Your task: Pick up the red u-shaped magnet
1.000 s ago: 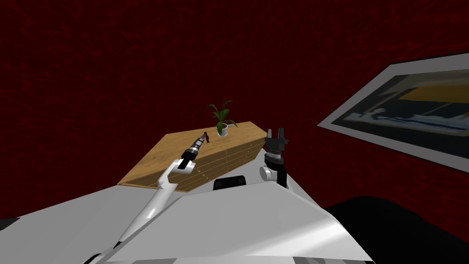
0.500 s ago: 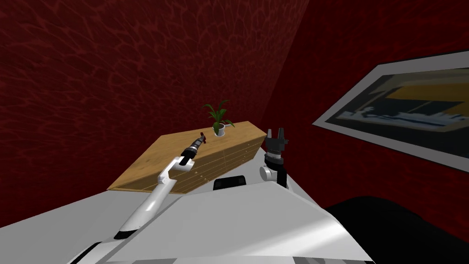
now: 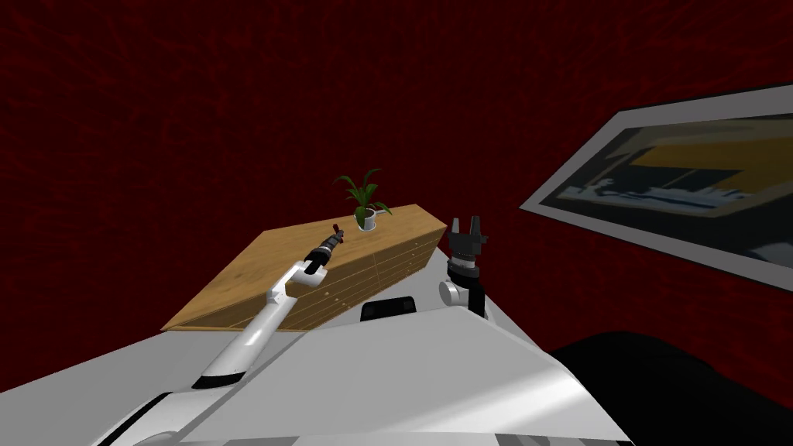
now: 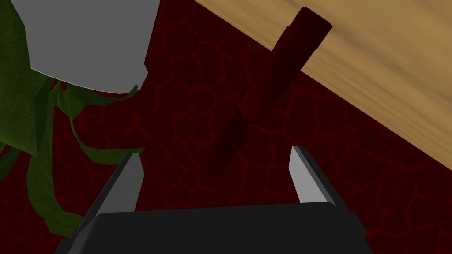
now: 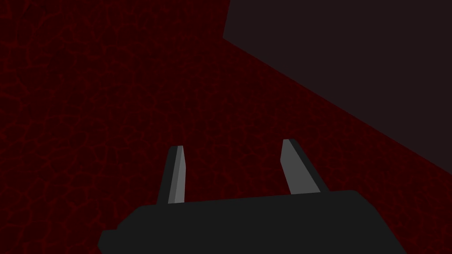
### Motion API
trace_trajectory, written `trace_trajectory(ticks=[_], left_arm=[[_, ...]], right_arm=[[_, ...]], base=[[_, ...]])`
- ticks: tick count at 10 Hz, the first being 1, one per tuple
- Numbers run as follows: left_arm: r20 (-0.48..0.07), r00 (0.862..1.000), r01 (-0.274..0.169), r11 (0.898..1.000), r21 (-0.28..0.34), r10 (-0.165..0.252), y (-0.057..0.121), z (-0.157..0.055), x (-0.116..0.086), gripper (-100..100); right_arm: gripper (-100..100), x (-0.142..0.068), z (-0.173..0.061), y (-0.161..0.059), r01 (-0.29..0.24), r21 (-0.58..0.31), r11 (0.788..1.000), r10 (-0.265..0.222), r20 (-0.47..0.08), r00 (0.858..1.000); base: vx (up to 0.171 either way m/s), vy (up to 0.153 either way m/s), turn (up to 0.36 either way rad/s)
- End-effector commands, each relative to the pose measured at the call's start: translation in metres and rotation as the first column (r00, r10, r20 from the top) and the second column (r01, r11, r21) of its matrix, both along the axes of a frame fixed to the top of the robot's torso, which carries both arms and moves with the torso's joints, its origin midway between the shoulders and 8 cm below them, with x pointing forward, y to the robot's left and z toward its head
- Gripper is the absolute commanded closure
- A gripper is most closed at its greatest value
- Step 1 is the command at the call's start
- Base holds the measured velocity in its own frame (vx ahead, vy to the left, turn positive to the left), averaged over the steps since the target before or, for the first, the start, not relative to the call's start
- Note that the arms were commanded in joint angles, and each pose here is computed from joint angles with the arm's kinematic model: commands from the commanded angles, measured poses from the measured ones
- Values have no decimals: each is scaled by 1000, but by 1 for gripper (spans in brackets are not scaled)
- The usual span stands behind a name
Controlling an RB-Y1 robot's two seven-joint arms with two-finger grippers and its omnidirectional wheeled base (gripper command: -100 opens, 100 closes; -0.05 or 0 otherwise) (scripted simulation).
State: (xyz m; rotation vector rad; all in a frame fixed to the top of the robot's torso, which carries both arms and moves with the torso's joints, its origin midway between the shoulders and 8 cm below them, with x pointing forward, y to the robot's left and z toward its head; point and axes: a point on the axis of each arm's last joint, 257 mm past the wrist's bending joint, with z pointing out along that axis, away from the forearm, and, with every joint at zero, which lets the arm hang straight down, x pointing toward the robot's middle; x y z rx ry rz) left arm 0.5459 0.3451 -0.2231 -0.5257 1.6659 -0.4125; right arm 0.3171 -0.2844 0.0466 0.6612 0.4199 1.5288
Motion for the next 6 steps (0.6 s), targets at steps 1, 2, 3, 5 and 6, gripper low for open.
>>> trace_trajectory(ticks=[1, 2, 3, 5, 6], left_arm=[[-29, 999, -21, 999, 29, 22, 11, -6, 5, -100], [-52, 998, -39, 998, 51, 42, 21, -11, 8, -100], [-73, 995, -56, 996, 73, 62, 31, -16, 10, -100], [-109, 989, -88, 990, 114, 101, 50, -23, 13, -100], [-124, 985, -103, 986, 133, 120, 59, -25, 14, -100]], right_arm=[[0, 0, 0, 0, 0, 0, 1000, 0, 0, 1000], [0, 0, 0, 0, 0, 0, 1000, 0, 0, 1000], [0, 0, 0, 0, 0, 0, 1000, 0, 0, 1000], [0, 0, 0, 0, 0, 0, 1000, 0, 0, 1000], [0, 0, 0, 0, 0, 0, 1000, 0, 0, 1000]], base=[[-7, -29, -52], [-7, -38, -64], [-1, -51, -82], [-5, -46, -76], [-2, -42, -69]])
